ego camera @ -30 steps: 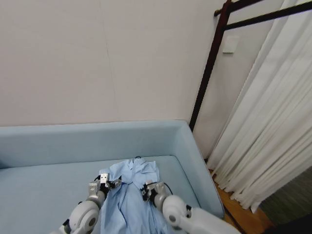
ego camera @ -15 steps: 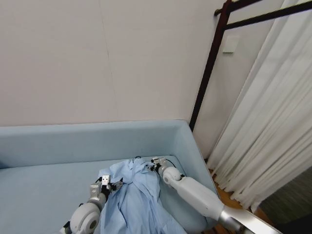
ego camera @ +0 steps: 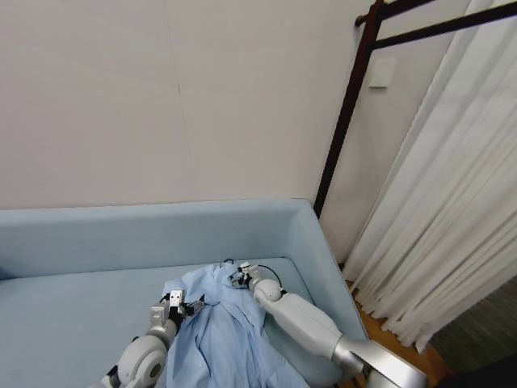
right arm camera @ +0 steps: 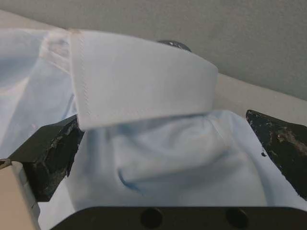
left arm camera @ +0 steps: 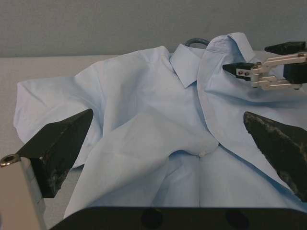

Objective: Pick up the clothes from the sofa and hang them on the clothes hanger.

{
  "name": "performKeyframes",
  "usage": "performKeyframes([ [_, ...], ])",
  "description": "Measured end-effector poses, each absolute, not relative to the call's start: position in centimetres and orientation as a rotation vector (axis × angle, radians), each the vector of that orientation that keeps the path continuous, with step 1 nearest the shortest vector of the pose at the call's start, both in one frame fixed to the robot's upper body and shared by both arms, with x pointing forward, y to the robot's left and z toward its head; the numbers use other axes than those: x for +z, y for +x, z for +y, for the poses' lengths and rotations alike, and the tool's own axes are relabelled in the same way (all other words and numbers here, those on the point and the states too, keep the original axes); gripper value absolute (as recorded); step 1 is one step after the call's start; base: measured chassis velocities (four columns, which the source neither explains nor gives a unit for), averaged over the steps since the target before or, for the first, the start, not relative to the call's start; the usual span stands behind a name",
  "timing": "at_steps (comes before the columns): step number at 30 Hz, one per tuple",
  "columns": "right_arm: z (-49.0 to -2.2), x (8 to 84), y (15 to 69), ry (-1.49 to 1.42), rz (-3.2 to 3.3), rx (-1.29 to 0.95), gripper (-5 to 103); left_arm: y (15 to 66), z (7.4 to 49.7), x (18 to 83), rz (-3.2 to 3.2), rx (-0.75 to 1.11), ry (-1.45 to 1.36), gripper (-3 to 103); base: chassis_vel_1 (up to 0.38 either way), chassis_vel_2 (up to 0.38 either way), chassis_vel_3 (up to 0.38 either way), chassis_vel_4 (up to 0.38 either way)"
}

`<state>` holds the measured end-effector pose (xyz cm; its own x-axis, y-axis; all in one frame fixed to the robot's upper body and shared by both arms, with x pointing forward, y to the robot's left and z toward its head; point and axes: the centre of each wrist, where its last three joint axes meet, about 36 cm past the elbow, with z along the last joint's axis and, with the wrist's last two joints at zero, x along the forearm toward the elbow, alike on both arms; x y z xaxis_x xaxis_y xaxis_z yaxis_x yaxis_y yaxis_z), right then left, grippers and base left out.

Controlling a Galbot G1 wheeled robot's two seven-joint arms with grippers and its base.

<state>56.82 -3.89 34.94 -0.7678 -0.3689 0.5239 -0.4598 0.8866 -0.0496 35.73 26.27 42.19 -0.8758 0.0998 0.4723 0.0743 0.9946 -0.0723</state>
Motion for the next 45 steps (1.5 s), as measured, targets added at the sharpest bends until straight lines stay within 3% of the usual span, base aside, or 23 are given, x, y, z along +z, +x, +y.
performKeyframes([
  [4, -3.5, 35.2, 57.2, 0.577, -2.55, 0.241, 100, 35.8, 26.3, 42.2, -2.649, 0.074, -0.121, 100, 0.0, 0.0, 0.0, 0.0],
  [14, -9.7, 36.4, 56.5, 0.568, -2.53, 0.285, 100, 35.7, 26.5, 42.4, -2.67, 0.084, -0.109, 100, 0.0, 0.0, 0.0, 0.0],
  [22, -11.7, 35.1, 58.1, 0.556, -2.478, 0.301, 100, 35.9, 26.4, 42.4, -2.673, 0.086, -0.116, 100, 0.0, 0.0, 0.0, 0.0],
  [45, -10.0, 36.0, 60.8, 0.572, -2.312, 0.356, 100, 36.1, 26.6, 41.7, -2.68, 0.104, -0.126, 100, 0.0, 0.0, 0.0, 0.0],
])
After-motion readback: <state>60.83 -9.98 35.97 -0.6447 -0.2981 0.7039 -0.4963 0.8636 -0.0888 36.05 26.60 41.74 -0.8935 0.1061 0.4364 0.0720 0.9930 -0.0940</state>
